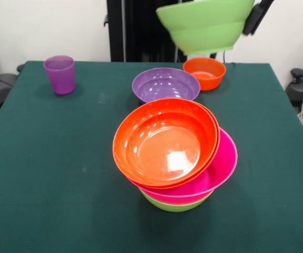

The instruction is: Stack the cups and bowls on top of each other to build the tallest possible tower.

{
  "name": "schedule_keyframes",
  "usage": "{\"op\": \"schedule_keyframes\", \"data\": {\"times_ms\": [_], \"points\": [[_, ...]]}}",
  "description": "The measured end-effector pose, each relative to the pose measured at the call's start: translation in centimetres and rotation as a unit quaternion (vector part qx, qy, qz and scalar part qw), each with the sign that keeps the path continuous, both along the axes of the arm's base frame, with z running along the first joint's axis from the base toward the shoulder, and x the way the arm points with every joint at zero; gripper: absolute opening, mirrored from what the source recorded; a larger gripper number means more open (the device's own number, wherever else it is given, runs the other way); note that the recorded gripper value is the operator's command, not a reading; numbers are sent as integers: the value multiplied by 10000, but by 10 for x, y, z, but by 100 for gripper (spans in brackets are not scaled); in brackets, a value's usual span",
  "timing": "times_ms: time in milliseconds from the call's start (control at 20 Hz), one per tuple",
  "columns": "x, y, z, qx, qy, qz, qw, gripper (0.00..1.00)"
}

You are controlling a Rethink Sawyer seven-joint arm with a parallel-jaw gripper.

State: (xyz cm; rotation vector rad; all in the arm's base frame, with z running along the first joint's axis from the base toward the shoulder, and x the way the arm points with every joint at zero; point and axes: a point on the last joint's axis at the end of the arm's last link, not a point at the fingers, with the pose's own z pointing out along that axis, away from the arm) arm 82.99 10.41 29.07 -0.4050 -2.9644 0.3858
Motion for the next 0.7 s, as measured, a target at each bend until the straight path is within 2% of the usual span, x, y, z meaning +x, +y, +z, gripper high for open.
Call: {"op": "schedule_keyframes", "data": {"times_ms": [150,350,500,700], "points": [[6,-9,-8,2,-265,174,9995,0],[12,-21,-20,-14,-511,316,9982,0],[12,-29,-32,-17,-570,338,9978,0],[6,-38,-52,-11,-534,317,9981,0]]}}
